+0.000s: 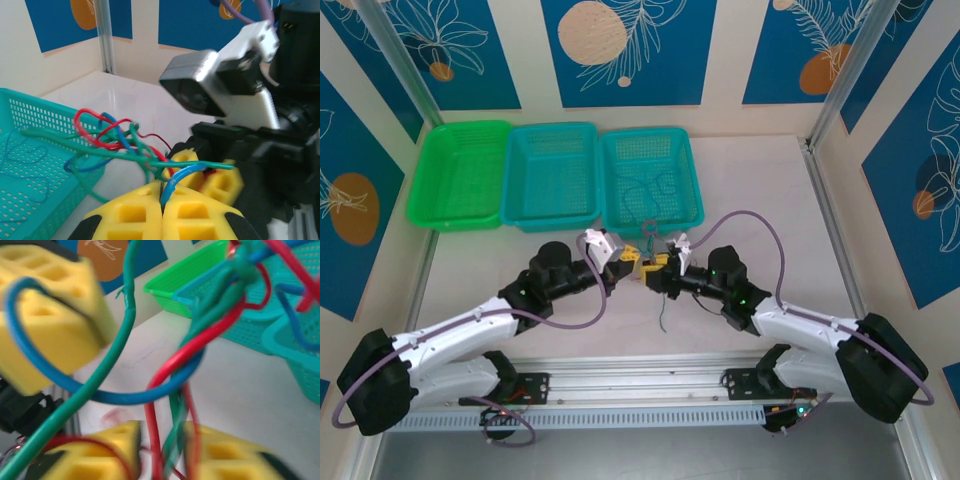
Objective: Untangle the cables
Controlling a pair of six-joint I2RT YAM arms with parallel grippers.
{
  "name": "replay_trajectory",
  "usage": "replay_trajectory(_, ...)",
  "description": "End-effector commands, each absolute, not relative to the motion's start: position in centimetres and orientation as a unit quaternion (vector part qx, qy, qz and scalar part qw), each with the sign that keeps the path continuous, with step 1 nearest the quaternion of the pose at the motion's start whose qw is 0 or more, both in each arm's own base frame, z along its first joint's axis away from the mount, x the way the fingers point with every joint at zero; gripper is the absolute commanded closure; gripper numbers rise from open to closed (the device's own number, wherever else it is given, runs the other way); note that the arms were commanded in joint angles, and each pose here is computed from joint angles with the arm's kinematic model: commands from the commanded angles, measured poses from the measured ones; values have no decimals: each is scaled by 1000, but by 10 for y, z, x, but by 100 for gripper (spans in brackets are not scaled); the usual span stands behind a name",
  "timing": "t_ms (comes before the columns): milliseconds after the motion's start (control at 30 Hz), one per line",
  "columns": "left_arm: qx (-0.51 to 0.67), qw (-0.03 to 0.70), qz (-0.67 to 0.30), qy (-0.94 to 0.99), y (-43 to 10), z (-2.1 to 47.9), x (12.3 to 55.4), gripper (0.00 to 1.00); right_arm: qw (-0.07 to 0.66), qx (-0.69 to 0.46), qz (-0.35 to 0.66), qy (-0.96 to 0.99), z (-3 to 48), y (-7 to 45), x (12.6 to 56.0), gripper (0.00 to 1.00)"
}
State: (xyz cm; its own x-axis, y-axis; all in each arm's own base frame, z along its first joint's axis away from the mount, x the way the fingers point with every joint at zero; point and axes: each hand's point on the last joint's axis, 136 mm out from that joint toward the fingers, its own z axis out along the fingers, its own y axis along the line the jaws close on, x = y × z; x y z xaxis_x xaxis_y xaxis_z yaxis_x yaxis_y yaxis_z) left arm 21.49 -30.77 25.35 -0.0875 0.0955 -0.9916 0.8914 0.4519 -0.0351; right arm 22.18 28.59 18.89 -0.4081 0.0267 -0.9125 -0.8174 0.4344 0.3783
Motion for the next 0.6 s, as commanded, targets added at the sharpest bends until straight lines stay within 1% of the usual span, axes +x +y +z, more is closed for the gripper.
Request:
replay_trajectory(0, 380, 586, -395, 596, -309, 299, 202, 100, 500, -219, 423, 723, 195, 271, 254, 100)
replay_trajectory(100, 378, 596, -394, 589, -299, 309, 195, 100, 470, -146, 389, 778, 175, 245, 275, 100)
replay_trajectory(233, 356, 612, -373, 600, -276, 316, 190, 100, 442, -30, 314, 840, 153, 192, 291, 100)
replay_trajectory(367, 310, 633, -344, 620, -243, 319, 188, 100, 417, 123, 234, 870, 129, 120, 289, 100)
replay_trajectory(433, 280, 647, -326, 630, -222, 318, 188, 100, 415, 190, 214, 864, 122, 84, 285, 100)
replay_trajectory(567, 246, 661, -292, 646, -195, 312, 188, 100, 417, 278, 198, 842, 117, 34, 276, 100)
